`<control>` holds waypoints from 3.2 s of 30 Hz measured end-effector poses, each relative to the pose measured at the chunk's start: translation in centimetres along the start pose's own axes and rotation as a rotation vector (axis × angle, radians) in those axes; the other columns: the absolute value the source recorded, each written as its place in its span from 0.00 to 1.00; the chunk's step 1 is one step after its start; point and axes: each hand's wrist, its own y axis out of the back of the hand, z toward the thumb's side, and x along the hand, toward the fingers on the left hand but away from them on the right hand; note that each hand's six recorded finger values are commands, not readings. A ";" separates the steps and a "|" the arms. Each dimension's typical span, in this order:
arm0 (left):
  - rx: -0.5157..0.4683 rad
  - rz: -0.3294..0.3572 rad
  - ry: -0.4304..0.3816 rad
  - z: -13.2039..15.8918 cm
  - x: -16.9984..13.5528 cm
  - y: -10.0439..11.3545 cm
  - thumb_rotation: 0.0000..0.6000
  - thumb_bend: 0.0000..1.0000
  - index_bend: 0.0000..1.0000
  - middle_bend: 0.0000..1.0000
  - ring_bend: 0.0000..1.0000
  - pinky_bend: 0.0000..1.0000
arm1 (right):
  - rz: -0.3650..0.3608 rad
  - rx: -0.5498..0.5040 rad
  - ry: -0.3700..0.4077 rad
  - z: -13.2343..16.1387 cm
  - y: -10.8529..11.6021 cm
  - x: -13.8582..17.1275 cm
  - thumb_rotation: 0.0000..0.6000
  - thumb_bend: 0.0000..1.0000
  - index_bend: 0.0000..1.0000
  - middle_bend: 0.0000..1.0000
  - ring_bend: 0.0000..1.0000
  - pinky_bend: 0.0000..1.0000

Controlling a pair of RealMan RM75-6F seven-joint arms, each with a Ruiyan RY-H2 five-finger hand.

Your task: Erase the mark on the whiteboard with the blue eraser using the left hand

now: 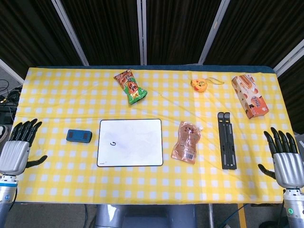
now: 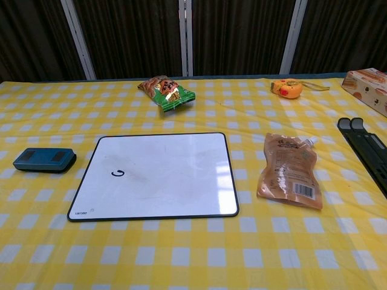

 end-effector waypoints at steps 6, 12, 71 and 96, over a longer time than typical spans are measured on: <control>0.008 -0.025 -0.007 0.3 0.1 -0.6 1.00 0.00 0.00 0.00 0.00 0.00 | 0.015 -0.017 -0.008 -0.4 0.0 0.2 1.00 0.00 0.00 0.00 0.00 0.00; 0.026 -0.073 -0.029 0.8 1.3 -1.9 1.00 0.00 0.00 0.00 0.00 0.00 | 0.020 -0.039 -0.010 -0.6 0.3 0.1 1.00 0.00 0.00 0.00 0.00 0.00; 0.025 -0.323 -0.337 10.2 14.2 -11.5 1.00 0.31 0.57 0.41 0.47 0.55 | 0.121 -0.065 -0.028 -0.4 -1.7 -1.1 1.00 0.00 0.00 0.00 0.00 0.00; -0.037 -0.494 -0.466 21.8 14.4 -15.5 1.00 0.33 0.59 0.42 0.47 0.56 | 0.121 -0.063 -0.060 -1.5 -1.6 -0.9 1.00 0.00 0.00 0.00 0.00 0.00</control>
